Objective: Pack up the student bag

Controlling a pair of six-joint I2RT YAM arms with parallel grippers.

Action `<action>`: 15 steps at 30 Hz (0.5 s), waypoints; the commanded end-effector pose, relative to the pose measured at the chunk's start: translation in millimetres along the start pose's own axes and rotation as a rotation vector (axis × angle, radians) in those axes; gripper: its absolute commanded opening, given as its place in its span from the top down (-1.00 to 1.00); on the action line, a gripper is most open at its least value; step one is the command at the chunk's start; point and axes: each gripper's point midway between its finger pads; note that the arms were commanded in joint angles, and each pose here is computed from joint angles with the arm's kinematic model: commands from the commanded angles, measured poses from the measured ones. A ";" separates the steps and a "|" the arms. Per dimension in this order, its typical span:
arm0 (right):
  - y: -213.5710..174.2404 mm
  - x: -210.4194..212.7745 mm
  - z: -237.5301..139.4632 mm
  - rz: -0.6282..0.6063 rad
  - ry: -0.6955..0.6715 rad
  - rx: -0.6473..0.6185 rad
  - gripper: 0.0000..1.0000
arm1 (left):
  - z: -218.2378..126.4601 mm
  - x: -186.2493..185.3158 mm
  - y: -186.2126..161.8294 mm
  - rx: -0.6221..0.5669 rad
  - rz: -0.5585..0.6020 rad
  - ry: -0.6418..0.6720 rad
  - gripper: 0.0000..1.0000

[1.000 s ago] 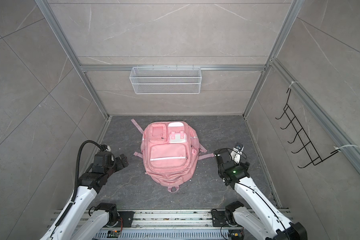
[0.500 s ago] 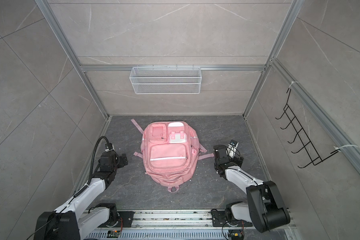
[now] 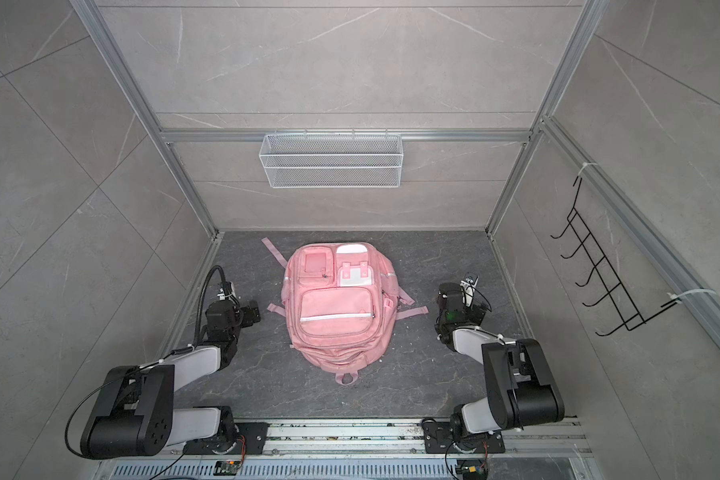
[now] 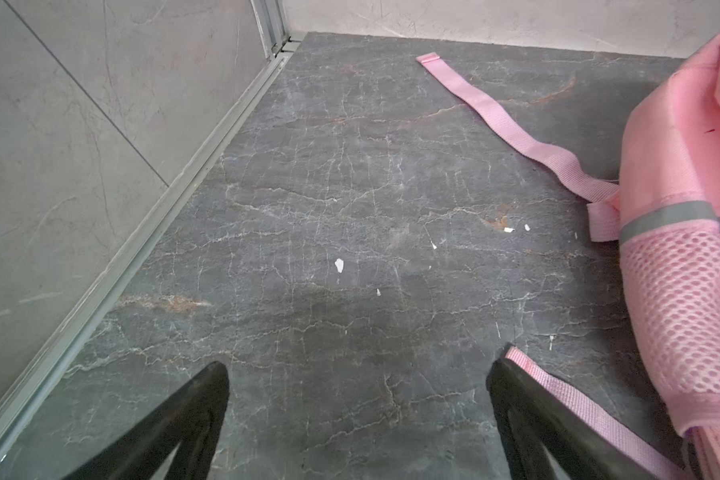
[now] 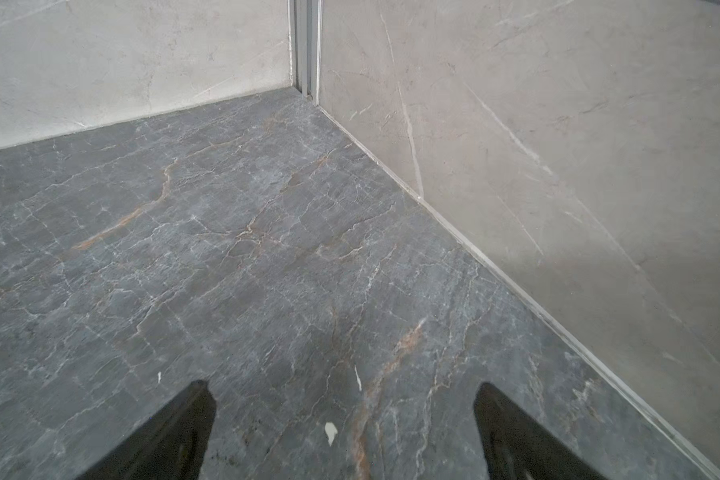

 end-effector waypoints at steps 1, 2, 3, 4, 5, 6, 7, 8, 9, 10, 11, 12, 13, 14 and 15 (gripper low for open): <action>2.6 13.1 -1.4 -0.007 0.081 -0.029 -0.99 | 3.5 -6.1 23.4 -0.107 0.022 -0.051 -1.00; 2.4 17.6 -2.2 -0.016 0.109 -0.032 -0.99 | 7.0 -7.5 20.8 -0.100 0.026 -0.058 -1.00; 1.1 26.3 -3.6 -0.035 0.163 -0.032 -0.99 | 11.2 -8.4 17.5 -0.093 0.030 -0.062 -1.00; -0.3 40.0 -5.8 -0.066 0.243 -0.035 -0.99 | 15.2 -9.9 15.1 -0.088 0.030 -0.069 -1.00; -3.7 56.2 -9.6 -0.108 0.339 -0.031 -0.99 | 20.1 -9.6 11.0 -0.079 0.026 -0.077 -1.00; -5.6 67.7 -13.8 -0.139 0.410 -0.032 -0.99 | 23.6 -6.6 8.2 -0.075 0.003 -0.090 -0.99; -7.1 71.1 -16.1 -0.144 0.438 -0.031 -0.99 | 24.2 -4.3 8.9 -0.080 -0.012 -0.100 -1.00; -7.5 72.4 -17.7 -0.144 0.455 -0.038 -0.99 | 23.6 -4.3 6.9 -0.067 -0.013 -0.104 -0.99; -8.9 73.6 -19.9 -0.146 0.473 -0.045 -0.99 | 23.2 -4.9 6.9 -0.073 -0.011 -0.107 -1.00; -10.2 73.9 -22.5 -0.142 0.491 -0.056 -0.99 | 23.0 -5.2 7.2 -0.077 -0.009 -0.108 -1.00; -15.3 73.0 -25.5 -0.136 0.522 -0.069 -0.99 | 23.1 -5.5 7.6 -0.076 -0.010 -0.110 -0.99; -18.6 74.6 -27.7 -0.138 0.549 -0.105 -0.99 | 23.3 -5.0 6.9 -0.074 -0.009 -0.108 -1.00; -11.5 76.9 -29.4 -0.127 0.561 -0.142 -0.99 | 23.5 -5.3 7.5 -0.075 -0.010 -0.109 -0.99; -16.9 77.3 -29.4 -0.145 0.565 -0.096 -0.99 | 23.5 -4.8 7.4 -0.074 -0.011 -0.107 -1.00; -17.1 76.8 -28.6 -0.140 0.563 -0.104 -0.99 | 23.5 -4.8 7.7 -0.075 -0.010 -0.107 -1.00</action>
Point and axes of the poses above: each gripper's point midway between its finger pads, its own z axis out along the fingers, its own x axis along the line the jaws close on, y = z × x
